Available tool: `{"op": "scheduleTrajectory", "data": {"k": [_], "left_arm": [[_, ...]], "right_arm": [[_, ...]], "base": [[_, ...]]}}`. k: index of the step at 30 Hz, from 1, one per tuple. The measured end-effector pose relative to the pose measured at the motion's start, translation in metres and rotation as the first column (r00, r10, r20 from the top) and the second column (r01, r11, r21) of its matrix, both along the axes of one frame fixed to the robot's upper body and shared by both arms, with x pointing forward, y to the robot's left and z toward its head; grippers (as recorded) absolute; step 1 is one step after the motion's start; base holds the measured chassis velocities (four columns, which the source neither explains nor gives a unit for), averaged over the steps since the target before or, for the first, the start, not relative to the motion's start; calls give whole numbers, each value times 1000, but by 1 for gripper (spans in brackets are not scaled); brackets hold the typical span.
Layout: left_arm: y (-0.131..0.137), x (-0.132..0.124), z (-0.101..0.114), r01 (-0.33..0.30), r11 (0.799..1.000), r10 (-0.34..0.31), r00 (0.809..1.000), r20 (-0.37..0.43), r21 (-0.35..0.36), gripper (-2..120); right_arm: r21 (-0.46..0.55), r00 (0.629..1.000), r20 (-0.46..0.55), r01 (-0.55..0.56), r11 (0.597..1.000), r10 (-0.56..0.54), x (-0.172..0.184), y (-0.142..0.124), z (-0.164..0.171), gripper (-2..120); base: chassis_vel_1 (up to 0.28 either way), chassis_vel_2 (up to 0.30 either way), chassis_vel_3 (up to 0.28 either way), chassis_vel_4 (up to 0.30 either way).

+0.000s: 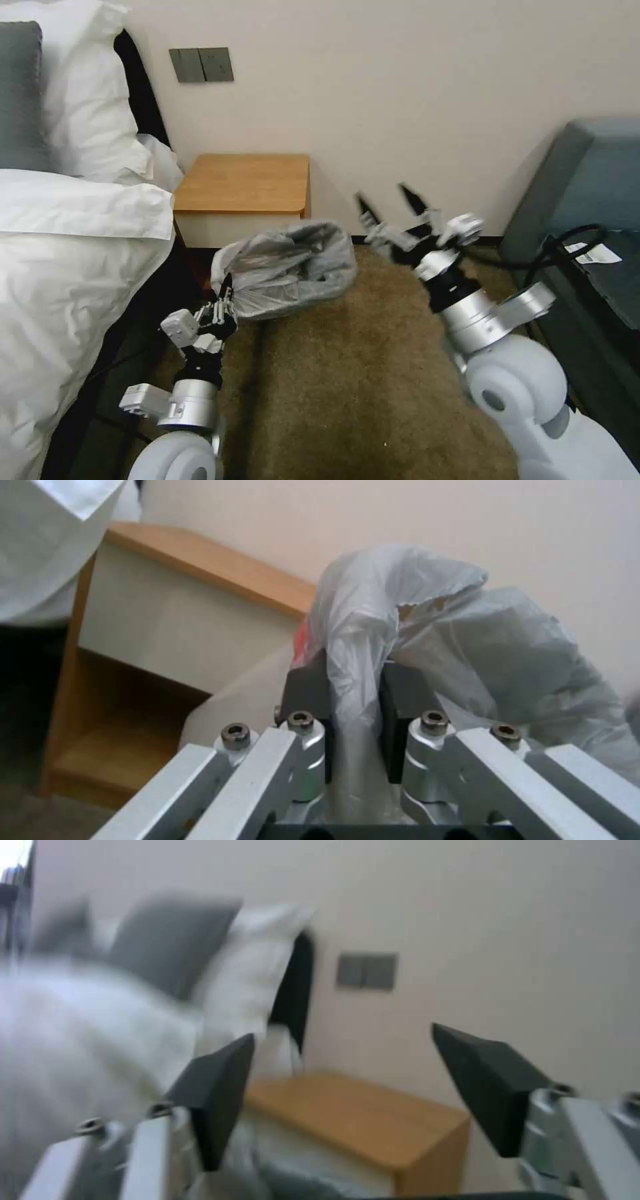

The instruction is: Pick up the garbage bag from the table and place it over the trash can.

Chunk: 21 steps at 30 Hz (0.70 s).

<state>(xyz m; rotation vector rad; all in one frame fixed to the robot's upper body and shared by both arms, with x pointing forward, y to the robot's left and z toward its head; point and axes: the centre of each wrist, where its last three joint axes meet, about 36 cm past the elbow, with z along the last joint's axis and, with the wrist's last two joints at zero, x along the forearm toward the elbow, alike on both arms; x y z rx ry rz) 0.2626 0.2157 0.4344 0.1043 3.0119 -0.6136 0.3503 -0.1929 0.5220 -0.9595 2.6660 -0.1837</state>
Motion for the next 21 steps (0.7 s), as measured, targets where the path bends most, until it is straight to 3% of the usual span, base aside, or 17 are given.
{"op": "scheduleTrajectory", "data": {"k": [3, 4, 5, 8, 11, 16, 21], "left_arm": [[2, 2, -6, 9, 996, -10, 1000, 7, 92, 11], [2, 2, -6, 9, 996, -10, 1000, 7, 92, 11], [2, 2, -8, 12, 993, -13, 1000, 8, 118, 11], [0, 2, -13, 11, 987, -13, 1000, 8, 159, 11], [-2, 1, -16, 10, 983, -12, 1000, 10, 183, 11], [-4, -1, -23, 12, 971, -16, 1000, 14, 239, 11], [-4, -1, -25, 11, 967, -16, 1000, 18, 253, 11]], "right_arm": [[-242, 998, 16, -59, 968, 65, 8, 5, -13, 54], [-242, 998, 16, -59, 968, 65, 8, 5, -13, 54], [-315, 995, -7, -93, 945, 95, 10, 10, -19, 47], [-393, 990, -66, -141, 909, 125, 14, 20, -27, 37], [-420, 987, -97, -159, 893, 131, 18, 26, -30, 30], [-488, 976, -188, -188, 852, 108, 41, 44, -35, 7], [-522, 970, -233, -183, 833, 67, 52, 51, -36, 0]], "base": [[0, 0, 0, 0], [0, 0, 0, 0], [0, 0, 0, 0], [0, 0, 0, 0], [0, 0, 0, 0], [0, 0, 0, 0], [0, 0, 0, 0]]}}
